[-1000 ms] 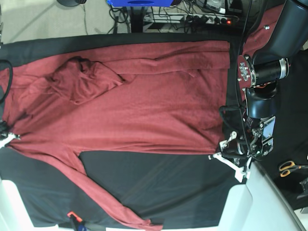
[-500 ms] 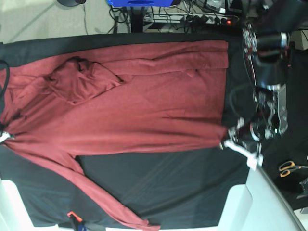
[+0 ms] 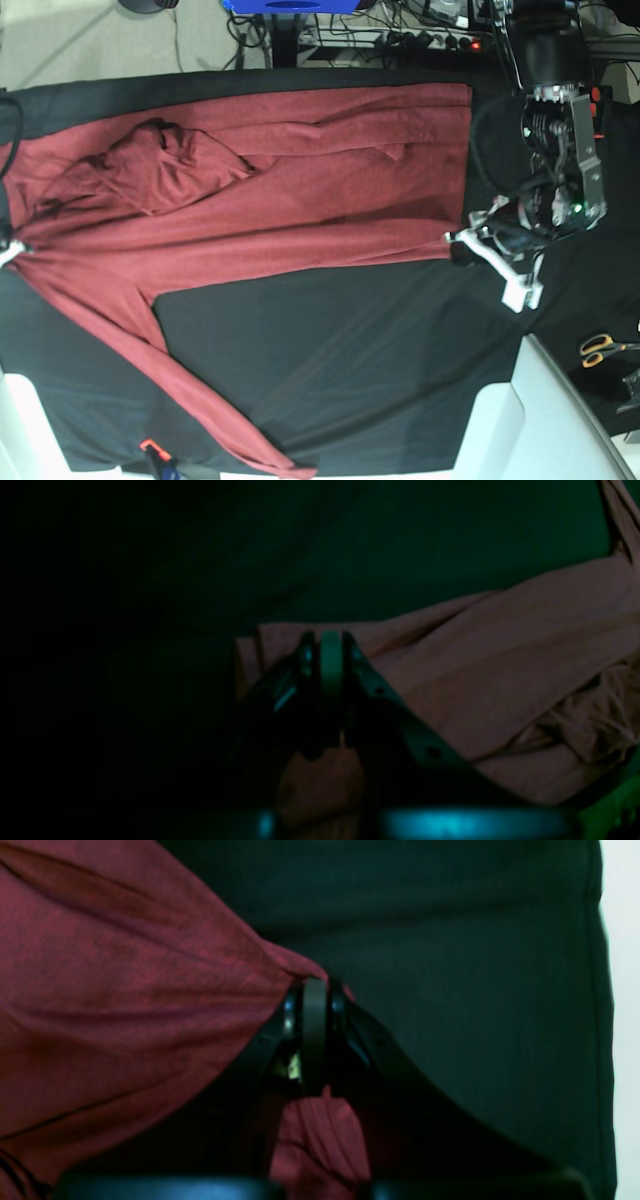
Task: Fold the T-shirt properly
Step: 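Fold the held hem over toward the shoulder edge with the left gripper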
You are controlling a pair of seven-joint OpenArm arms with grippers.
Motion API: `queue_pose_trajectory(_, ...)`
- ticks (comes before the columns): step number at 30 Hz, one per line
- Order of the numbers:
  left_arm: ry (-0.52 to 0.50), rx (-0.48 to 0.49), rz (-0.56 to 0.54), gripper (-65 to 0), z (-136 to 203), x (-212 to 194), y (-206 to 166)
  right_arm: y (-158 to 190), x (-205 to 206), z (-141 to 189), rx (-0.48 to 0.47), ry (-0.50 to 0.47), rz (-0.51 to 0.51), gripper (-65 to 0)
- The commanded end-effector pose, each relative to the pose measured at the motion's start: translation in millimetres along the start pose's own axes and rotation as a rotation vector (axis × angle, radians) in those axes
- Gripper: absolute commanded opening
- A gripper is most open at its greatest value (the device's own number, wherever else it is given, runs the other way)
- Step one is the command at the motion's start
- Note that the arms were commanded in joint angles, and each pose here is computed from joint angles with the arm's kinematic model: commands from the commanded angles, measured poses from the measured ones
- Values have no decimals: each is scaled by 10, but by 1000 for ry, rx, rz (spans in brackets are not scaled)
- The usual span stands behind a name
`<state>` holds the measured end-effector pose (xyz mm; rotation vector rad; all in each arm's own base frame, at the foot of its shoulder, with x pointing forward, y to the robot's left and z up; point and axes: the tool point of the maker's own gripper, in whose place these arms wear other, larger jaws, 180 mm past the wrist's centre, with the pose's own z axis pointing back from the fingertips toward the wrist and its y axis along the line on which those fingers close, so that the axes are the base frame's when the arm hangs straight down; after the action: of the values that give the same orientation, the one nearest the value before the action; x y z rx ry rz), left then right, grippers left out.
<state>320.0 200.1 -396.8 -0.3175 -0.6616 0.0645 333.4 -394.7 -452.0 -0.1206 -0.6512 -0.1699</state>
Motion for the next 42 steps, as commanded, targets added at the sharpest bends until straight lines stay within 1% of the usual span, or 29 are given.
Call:
queue_pose_trajectory(1,-45,14,-6,-650,95,144,60,-146,218,72,-29,-57,10,-650)
queue_pose_trajectory(4,-46,33,11,-650,174,46,125,-159,109,72,-30,-39,11,-650)
queue_pose_trajectory(8,-38,45,-8,-650,272,-54,129,-171,42,96,-31,-36,15,-650)
queue_pose_trajectory(11,-27,48,-21,-650,332,-158,108,-266,107,188,-46,-83,-31,-650)
queue_pose_trajectory(13,-6,51,-20,-650,354,-279,109,-308,66,212,-53,-60,-46,-650)
queue_pose_trajectory(18,31,55,-22,-650,423,-509,89,-325,-68,218,-56,-23,-38,-650)
queue_pose_trajectory(22,81,62,1,-650,367,-689,153,-315,-163,212,-55,-3,-40,-650)
queue_pose_trajectory(25,96,65,12,-650,343,-747,186,-242,-257,185,-42,31,-50,-650)
queue_pose_trajectory(29,96,63,13,-650,336,-747,178,-229,-266,180,-40,33,-52,-650)
queue_pose_trajectory(34,131,70,44,-650,280,-869,252,-229,-298,176,-42,40,-53,-650)
queue_pose_trajectory(38,88,73,48,-650,268,-834,268,-244,-391,183,-46,58,-51,-650)
queue_pose_trajectory(42,101,73,63,-650,223,-882,293,-245,-399,184,-46,59,-51,-650)
